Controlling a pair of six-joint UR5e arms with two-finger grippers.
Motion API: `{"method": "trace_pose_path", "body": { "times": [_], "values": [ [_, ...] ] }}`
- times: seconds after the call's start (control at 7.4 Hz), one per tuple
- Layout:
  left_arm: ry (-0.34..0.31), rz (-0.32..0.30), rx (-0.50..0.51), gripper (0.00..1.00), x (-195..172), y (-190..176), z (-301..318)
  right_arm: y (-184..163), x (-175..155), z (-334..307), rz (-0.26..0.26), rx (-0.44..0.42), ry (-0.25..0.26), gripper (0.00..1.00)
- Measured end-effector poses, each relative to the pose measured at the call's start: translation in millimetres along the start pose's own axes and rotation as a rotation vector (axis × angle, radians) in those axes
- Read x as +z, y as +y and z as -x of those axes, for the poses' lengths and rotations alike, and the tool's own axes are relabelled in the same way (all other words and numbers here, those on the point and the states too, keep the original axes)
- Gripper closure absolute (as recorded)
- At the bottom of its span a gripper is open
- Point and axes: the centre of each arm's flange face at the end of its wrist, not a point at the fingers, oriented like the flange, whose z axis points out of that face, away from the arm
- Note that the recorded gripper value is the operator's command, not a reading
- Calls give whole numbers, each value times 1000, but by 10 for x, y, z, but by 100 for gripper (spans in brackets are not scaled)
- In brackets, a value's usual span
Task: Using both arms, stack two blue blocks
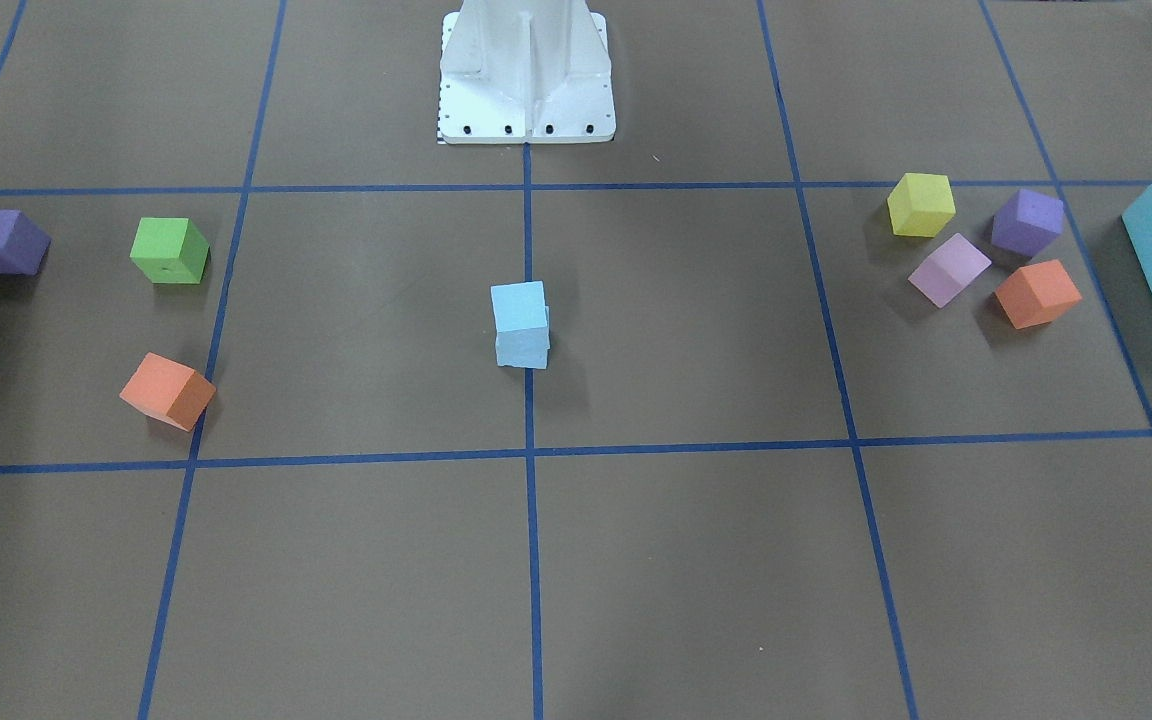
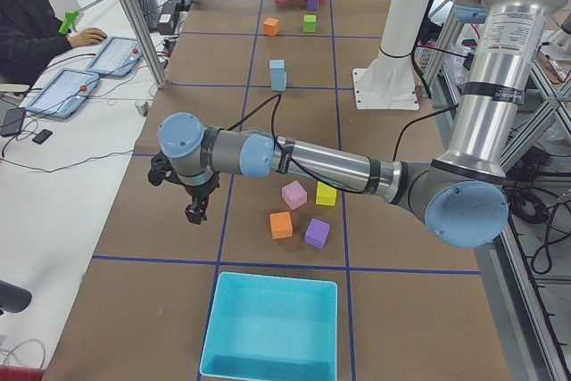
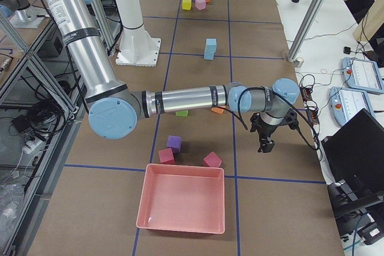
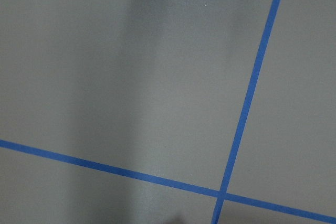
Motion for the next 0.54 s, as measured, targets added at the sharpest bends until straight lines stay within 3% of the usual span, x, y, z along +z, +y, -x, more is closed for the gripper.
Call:
{"method": "trace_pose_path", "body": {
  "times": [0.54],
  "values": [
    [-4, 32, 46, 2, 155, 107, 476, -49, -44, 68, -10, 16, 5, 0]
  ]
}}
